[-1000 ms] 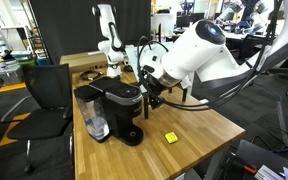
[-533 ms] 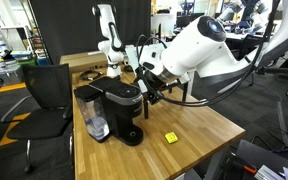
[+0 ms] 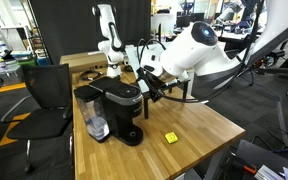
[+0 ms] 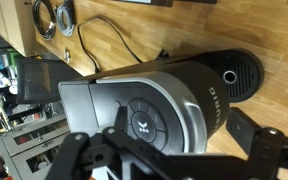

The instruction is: Open the coffee machine chamber

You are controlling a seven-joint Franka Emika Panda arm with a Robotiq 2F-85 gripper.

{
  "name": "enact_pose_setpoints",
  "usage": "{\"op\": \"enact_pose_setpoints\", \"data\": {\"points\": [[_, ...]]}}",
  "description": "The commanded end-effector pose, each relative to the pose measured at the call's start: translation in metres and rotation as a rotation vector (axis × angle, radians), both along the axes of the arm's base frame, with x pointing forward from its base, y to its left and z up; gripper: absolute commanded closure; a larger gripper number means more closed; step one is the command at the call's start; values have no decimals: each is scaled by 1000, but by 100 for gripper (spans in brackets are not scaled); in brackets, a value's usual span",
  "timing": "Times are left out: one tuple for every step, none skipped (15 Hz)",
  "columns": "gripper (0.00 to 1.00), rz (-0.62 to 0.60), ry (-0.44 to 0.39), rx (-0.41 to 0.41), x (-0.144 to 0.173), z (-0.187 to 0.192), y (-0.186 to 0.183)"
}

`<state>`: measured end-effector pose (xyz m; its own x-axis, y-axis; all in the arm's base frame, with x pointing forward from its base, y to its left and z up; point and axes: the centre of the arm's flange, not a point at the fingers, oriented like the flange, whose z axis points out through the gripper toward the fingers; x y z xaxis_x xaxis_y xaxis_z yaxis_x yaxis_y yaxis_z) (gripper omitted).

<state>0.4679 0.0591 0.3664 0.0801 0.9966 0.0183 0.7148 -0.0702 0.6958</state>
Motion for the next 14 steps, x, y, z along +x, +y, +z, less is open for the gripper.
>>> {"op": "enact_pose_setpoints", "data": {"points": [[0, 24, -5, -6, 7, -26, -4], [0, 28, 0, -6, 6, -30, -3], [0, 33, 2, -7, 6, -32, -3], [0, 41, 2, -6, 8, -34, -1], [0, 50, 0, -6, 8, -35, 0], [0, 62, -4, -6, 10, -36, 2], [0, 75, -10, -5, 11, -35, 4], [0, 90, -17, -4, 12, -36, 6], [0, 103, -23, -3, 14, -35, 8], [0, 118, -31, -1, 15, -34, 10], [0, 131, -40, 2, 17, -34, 11], [0, 141, -47, 4, 18, -32, 13], [0, 151, -57, 7, 20, -30, 14], [0, 161, -61, 8, 21, -30, 14]]}}
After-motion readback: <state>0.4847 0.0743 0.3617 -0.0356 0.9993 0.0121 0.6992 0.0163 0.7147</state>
